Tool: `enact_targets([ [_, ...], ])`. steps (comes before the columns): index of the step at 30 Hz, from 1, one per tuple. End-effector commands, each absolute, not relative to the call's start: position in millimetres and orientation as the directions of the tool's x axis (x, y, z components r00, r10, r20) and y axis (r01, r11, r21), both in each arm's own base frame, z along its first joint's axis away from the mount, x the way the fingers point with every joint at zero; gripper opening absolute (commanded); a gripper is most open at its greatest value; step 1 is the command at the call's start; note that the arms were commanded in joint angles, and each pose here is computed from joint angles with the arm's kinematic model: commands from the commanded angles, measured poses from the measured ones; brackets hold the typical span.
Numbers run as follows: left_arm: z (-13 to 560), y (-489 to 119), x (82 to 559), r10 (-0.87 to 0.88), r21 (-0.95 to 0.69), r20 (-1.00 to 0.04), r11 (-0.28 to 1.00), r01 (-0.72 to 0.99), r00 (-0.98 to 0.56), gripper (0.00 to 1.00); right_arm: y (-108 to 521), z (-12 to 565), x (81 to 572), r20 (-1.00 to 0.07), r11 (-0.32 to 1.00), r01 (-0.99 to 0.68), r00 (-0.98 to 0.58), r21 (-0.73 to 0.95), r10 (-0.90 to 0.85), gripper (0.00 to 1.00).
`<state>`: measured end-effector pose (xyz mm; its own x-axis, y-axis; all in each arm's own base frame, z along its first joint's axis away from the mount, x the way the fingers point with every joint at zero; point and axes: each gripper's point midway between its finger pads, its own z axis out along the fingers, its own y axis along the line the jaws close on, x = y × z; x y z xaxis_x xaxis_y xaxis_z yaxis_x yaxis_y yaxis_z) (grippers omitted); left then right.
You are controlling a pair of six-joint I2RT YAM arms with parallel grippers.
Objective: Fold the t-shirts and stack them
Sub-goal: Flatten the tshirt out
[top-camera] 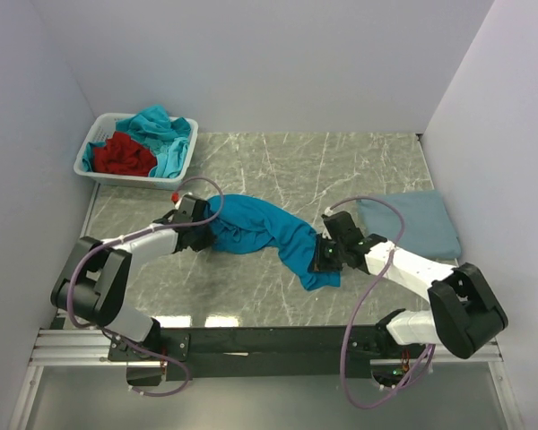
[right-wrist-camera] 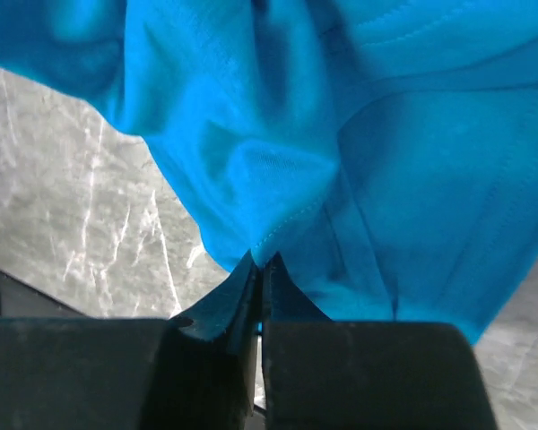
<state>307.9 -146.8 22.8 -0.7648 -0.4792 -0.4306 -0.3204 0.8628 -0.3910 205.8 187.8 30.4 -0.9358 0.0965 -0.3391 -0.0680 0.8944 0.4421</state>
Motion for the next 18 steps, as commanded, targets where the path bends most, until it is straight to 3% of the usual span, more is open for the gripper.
enact_targets([
  [1,59.8,-139.3,314.7,-0.46,-0.391,-0.517,0.877,-0.279,-0.722,0.01,183.4,62.8,229.3,-0.456,0.91,-0.072,-0.88,0.409,0.135,0.0],
  [10,197.7,-116.7,317.1,-0.535,-0.511,-0.704,0.838,-0.19,-0.468,0.01,135.7,205.5,269.4,-0.767,0.954,-0.04,-0.605,0.298,0.215,0.0],
  [18,336.5,-63.7,285.0,-0.663,-0.646,-0.744,0.746,-0.161,-0.084,0.01,69.7,311.2,272.5,-0.899,0.958,0.125,-0.331,0.258,0.285,0.0],
])
